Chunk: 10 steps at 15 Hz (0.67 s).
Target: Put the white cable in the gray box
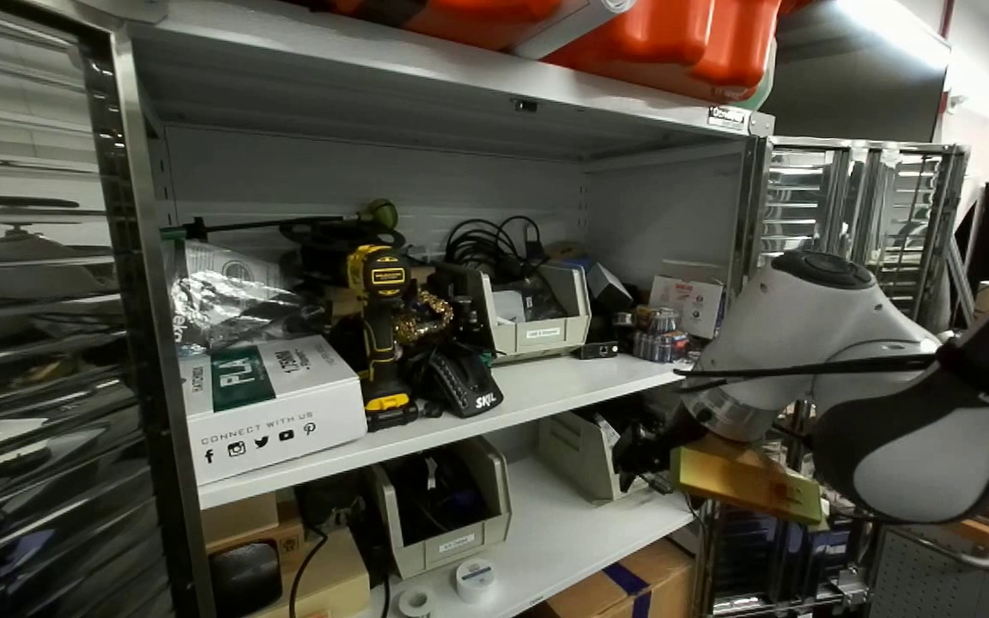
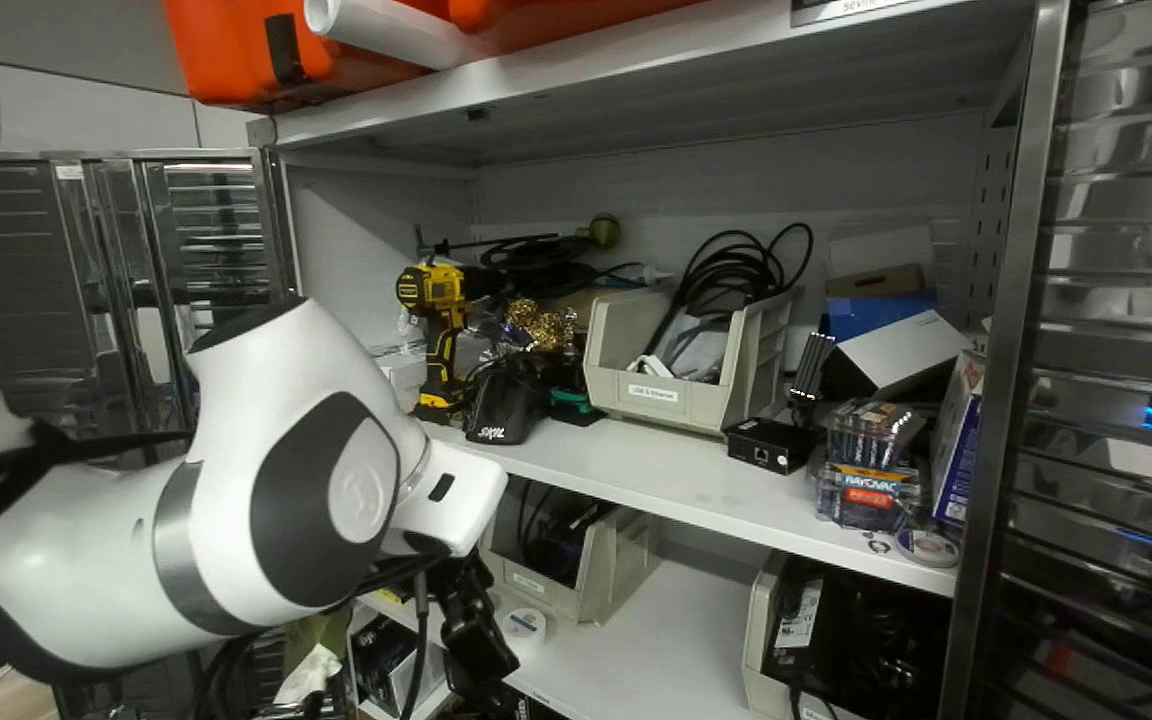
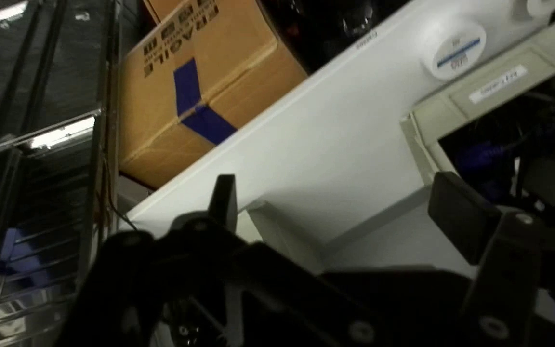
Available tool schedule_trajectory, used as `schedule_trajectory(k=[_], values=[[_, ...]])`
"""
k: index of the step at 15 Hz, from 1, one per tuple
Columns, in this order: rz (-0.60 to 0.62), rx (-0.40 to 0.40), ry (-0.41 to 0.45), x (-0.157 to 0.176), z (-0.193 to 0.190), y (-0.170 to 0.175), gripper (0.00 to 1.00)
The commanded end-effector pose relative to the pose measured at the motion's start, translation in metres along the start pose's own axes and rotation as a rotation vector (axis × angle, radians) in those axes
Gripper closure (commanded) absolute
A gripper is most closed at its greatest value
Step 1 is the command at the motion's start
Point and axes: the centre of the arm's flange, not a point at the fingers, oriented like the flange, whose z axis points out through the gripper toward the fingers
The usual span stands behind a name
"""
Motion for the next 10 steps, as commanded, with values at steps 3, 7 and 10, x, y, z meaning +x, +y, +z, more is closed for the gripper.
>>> schedule_trajectory(k=[3,7,10], values=[[-0.145,-0.162,-0.252,0.02,-0.051,-0.021,0.0],[-0.156,-0.171,-0.29,-0.036,-0.012,-0.021,0.0],[-0.165,-0.171,-0.293,-0.034,-0.014,-0.019,0.0]])
